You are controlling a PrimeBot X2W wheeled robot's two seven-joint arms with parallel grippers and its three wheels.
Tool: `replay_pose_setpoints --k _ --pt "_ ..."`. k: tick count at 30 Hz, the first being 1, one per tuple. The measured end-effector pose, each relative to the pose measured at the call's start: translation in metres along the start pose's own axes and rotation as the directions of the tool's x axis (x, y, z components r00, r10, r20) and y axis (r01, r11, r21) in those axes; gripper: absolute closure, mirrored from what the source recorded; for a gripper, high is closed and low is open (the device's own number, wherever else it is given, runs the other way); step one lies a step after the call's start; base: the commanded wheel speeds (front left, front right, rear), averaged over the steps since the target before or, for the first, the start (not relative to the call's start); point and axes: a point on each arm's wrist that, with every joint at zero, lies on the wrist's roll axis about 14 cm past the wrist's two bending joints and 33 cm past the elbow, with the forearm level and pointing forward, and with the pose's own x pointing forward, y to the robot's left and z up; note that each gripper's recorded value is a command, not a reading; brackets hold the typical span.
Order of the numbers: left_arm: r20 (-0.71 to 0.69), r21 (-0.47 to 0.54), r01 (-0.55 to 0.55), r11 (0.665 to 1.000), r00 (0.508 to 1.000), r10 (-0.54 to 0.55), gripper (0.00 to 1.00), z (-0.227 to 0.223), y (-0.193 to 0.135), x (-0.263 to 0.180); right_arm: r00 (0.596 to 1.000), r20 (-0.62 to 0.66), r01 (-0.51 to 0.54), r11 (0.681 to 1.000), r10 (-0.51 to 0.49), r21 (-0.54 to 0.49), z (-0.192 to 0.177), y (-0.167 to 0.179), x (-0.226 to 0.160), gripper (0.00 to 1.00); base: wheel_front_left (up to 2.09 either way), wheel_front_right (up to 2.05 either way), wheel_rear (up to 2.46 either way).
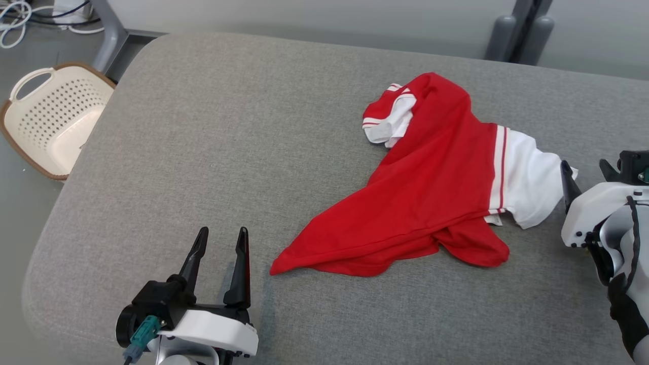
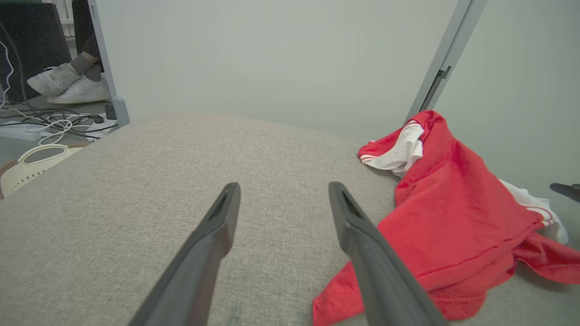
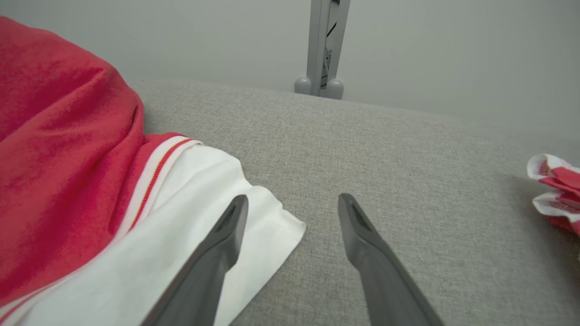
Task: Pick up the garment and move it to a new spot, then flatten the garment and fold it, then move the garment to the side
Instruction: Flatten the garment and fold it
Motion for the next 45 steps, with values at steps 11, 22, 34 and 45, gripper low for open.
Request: replay_pose_setpoints --k 11,22,34,45 --pt "-0.012 0.009 -0.023 1.0 1.0 0.024 0.0 -0.003 0.007 0.003 0.991 -0.135 0.014 0.999 -0.008 0.05 -0.032 0.005 0.009 0.55 0.0 0.0 0.0" --pt "-0.024 0.02 -0.007 1.0 1.0 0.008 0.0 -0.007 0.004 0.011 0.993 -0.121 0.008 0.996 0.003 0.09 -0.028 0.014 0.015 1.0 0.0 0.0 0.0" --pt "-0.004 0.008 0.054 0.998 0.999 -0.054 0.0 -0.003 -0.016 0.012 0.992 0.038 0.11 0.967 -0.122 0.229 -0.009 -0.019 -0.021 1.0 0.0 0.0 0.0" --pt "-0.002 0.0 0.156 0.988 0.988 -0.156 0.0 -0.004 -0.049 0.012 0.958 0.066 0.249 0.924 -0.278 0.29 -0.045 -0.073 -0.098 1.0 0.0 0.0 0.0"
